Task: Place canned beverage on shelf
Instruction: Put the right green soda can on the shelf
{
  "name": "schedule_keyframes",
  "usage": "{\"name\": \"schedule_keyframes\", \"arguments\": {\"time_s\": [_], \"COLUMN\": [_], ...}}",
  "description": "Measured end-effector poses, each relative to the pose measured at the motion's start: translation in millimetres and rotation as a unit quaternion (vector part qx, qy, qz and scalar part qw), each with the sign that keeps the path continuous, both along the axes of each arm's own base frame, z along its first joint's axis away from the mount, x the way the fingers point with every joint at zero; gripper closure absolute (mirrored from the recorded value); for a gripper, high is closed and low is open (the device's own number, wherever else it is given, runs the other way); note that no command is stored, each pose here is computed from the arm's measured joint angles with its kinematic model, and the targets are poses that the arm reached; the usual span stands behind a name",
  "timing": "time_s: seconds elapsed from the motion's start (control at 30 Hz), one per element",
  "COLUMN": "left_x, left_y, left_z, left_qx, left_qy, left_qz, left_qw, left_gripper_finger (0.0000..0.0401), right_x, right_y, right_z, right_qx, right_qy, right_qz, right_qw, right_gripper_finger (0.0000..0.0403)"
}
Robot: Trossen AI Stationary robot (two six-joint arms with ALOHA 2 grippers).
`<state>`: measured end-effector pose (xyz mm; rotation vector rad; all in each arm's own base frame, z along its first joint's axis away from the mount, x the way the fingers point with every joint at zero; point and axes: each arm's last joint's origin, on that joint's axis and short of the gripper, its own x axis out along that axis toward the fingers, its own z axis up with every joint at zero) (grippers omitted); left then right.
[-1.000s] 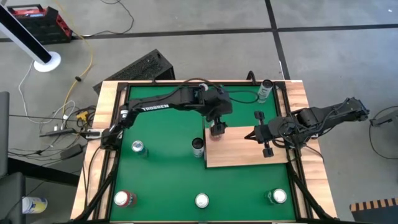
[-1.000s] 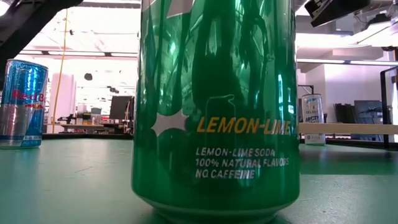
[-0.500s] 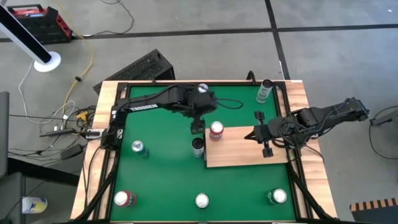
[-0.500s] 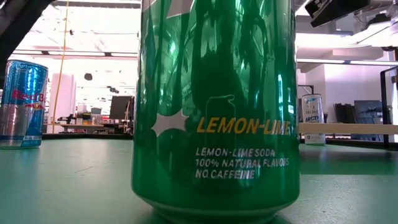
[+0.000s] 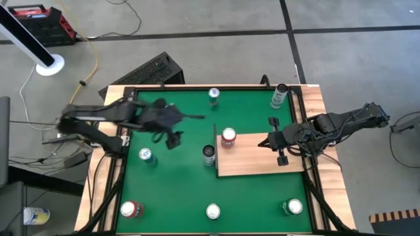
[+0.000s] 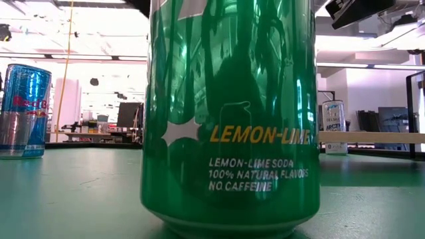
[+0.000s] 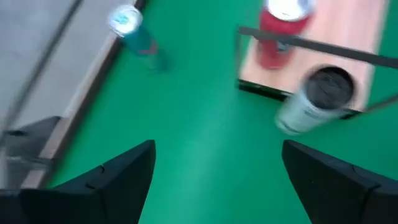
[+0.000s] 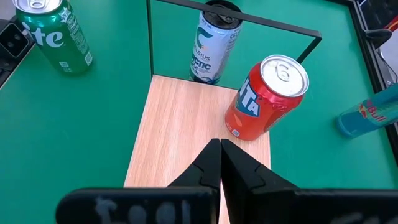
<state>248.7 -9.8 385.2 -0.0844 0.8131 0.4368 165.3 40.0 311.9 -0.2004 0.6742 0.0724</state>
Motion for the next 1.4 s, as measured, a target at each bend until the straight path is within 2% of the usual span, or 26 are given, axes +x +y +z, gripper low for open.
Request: {"name": "schedule_keyframes", "arguments": {"time_s": [0.13, 0.23, 0.43, 0.63, 0.83, 0.93, 1.2, 1.4], "left_x": [-33, -48, -52, -37, -27, -35, -56, -59], "left_y": [-12, -22, -38, -45, -48, -46, -38, -36], "left_z": [-20, -27, -32, -54, -83, -90, -98, -99], "left_qx": [-0.064, -0.085, -0.048, -0.014, 0.016, 0.016, 0.006, 0.012], "left_qy": [-0.079, -0.112, -0.12, -0.066, -0.042, -0.045, -0.125, -0.169], "left_qz": [-0.041, -0.067, -0.091, -0.11, -0.142, -0.142, -0.143, -0.132], "left_qw": [0.994, 0.988, 0.988, 0.992, 0.989, 0.989, 0.982, 0.977], "left_gripper_finger": [0.0067, 0.0067, 0.0067, 0.0067, 0.0067, 0.0067, 0.0067, 0.0067], "right_x": [0, 0, 3, 20, 42, 54, 67, 56], "right_y": [0, 0, 1, 5, 11, 14, 3, -10], "right_z": [0, 0, 3, 4, -9, -13, -8, 8], "right_qx": [-0.005, -0.009, -0.005, 0.007, -0.042, -0.057, -0.066, -0.045], "right_qy": [0.0, 0.0, -0.021, -0.053, -0.033, -0.045, -0.075, -0.087], "right_qz": [0.004, 0.007, 0.008, 0.005, 0.037, 0.047, 0.025, -0.012], "right_qw": [1.0, 1.0, 1.0, 0.999, 0.998, 0.996, 0.995, 0.995], "right_gripper_finger": [0.0372, 0.0372, 0.0372, 0.0372, 0.0372, 0.0372, 0.0363, 0.0308]}}
